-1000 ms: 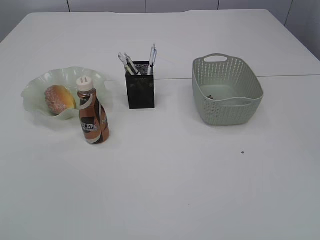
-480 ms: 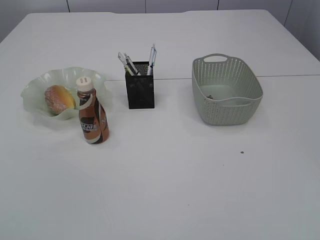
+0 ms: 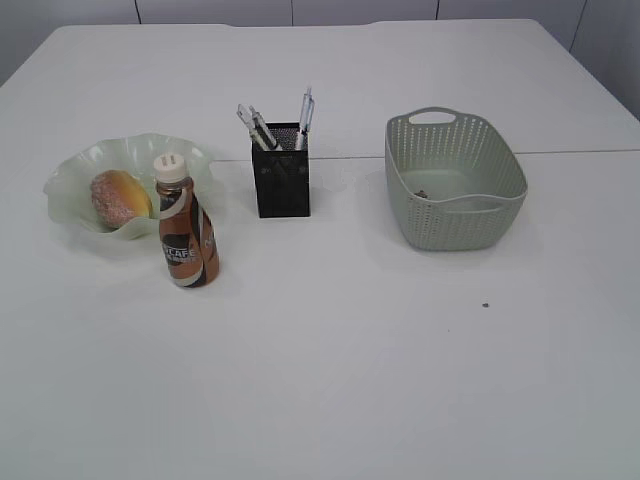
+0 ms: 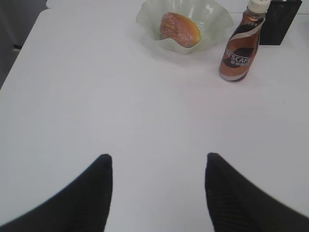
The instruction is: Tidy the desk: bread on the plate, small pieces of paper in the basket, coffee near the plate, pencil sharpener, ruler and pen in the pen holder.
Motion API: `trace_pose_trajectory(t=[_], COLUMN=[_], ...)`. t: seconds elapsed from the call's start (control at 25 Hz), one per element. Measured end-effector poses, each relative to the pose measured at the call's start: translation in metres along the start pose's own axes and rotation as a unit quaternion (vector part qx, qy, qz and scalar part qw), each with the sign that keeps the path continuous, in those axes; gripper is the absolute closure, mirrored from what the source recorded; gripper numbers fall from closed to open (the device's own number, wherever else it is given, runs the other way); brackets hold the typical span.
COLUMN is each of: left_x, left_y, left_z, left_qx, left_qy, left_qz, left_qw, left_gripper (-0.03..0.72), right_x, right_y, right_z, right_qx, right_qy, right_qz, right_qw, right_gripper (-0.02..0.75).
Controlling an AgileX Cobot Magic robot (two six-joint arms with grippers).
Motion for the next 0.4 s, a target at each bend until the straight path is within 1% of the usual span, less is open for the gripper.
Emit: trace_pose_trajectory(t=[0.4], left_x=[0.0000], left_y=[0.0000], left_z=[0.0000], left_qx=[0.000], left_qy=[0.000], left_qz=[0.000], left_qw=[1.000], left_gripper=[0.264], right_x=[0.0000], right_y=[0.0000], right_z=[0.0000], right_qx=[0.000], right_qy=[0.000], right_qz=[0.000], right_qw=[1.000], right_gripper=[0.351])
Point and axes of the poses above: a point on each arm's last joint axis where the gripper is mounted, y pointing out along that axis toward the gripper, x along the wrist's bending axis when the last joint is at zero, z = x × y, the point moved 9 cm from there along y, pointing out along that axis toward the gripper, and after that the axes turned 2 degrees about -y, right-handed, at the moved point
